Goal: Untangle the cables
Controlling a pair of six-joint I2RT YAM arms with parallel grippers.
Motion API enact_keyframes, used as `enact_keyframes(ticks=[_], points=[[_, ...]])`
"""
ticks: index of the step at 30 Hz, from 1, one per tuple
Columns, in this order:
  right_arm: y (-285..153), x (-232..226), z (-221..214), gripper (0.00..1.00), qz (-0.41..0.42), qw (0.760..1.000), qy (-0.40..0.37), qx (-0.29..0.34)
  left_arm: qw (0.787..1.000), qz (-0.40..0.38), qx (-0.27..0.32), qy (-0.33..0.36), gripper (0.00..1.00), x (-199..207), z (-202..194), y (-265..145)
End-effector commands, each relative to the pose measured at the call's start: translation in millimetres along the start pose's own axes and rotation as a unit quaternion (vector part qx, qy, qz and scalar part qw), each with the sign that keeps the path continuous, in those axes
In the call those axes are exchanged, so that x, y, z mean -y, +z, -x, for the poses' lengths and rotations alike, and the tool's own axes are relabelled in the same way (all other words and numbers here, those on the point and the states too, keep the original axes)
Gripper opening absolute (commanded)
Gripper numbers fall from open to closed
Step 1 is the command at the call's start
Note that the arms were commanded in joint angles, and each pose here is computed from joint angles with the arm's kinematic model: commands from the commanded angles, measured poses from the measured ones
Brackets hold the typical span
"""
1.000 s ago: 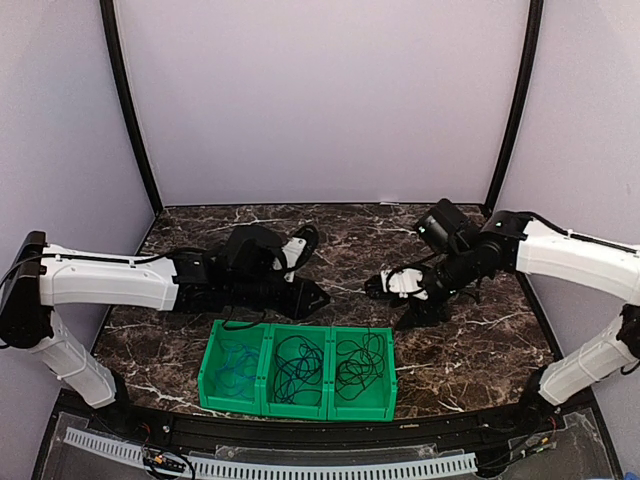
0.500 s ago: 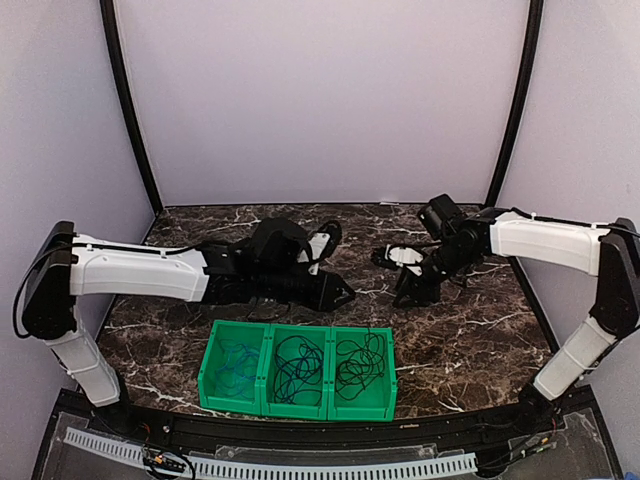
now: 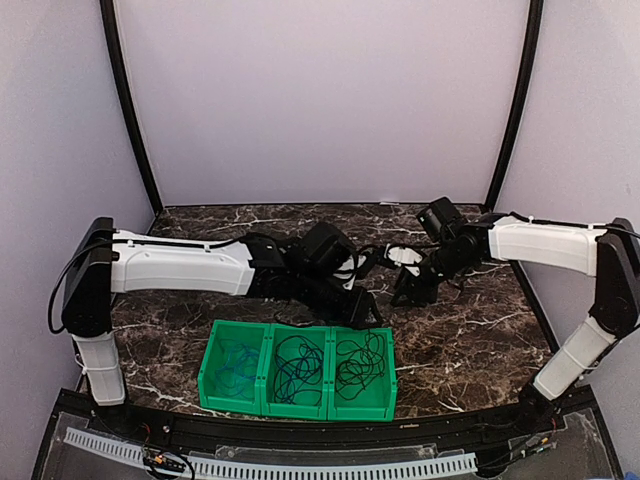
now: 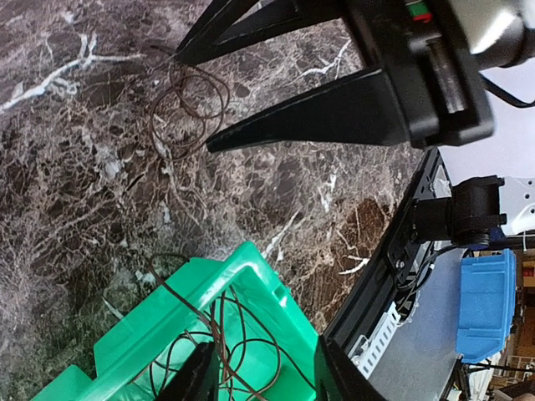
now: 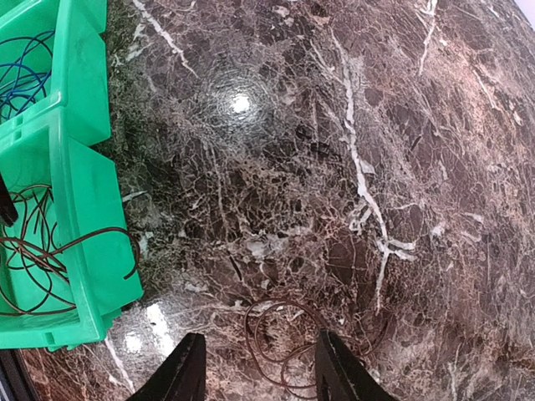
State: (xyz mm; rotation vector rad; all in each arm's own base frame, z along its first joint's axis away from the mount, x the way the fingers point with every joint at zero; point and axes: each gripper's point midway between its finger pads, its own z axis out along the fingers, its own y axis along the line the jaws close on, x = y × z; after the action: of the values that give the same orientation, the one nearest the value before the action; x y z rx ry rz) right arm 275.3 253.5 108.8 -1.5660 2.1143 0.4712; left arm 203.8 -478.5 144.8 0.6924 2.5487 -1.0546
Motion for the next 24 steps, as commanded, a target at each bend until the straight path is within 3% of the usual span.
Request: enact_keyframes(ticks=[1,7,17,24], points=[[-4,2,6,0.46,-0.009,1.000,0.003,0.022,0.997,0.029,-0.055,-0.045,0.44,-6,-18,5],[-7,0,7,0.47,-0.010,1.000,0.001,0.026,0.993,0.065,-0.068,-0.068,0.43,-18,-17,16],[-5,-2,2,0.46,-0.009,1.000,-0.001,0.024,0.994,0.055,-0.074,-0.064,0.23,-15,-17,25],[-4,-1,5,0.46,-0.007,1.000,0.000,0.027,0.993,0.051,-0.086,-0.067,0.18,-12,-20,25]])
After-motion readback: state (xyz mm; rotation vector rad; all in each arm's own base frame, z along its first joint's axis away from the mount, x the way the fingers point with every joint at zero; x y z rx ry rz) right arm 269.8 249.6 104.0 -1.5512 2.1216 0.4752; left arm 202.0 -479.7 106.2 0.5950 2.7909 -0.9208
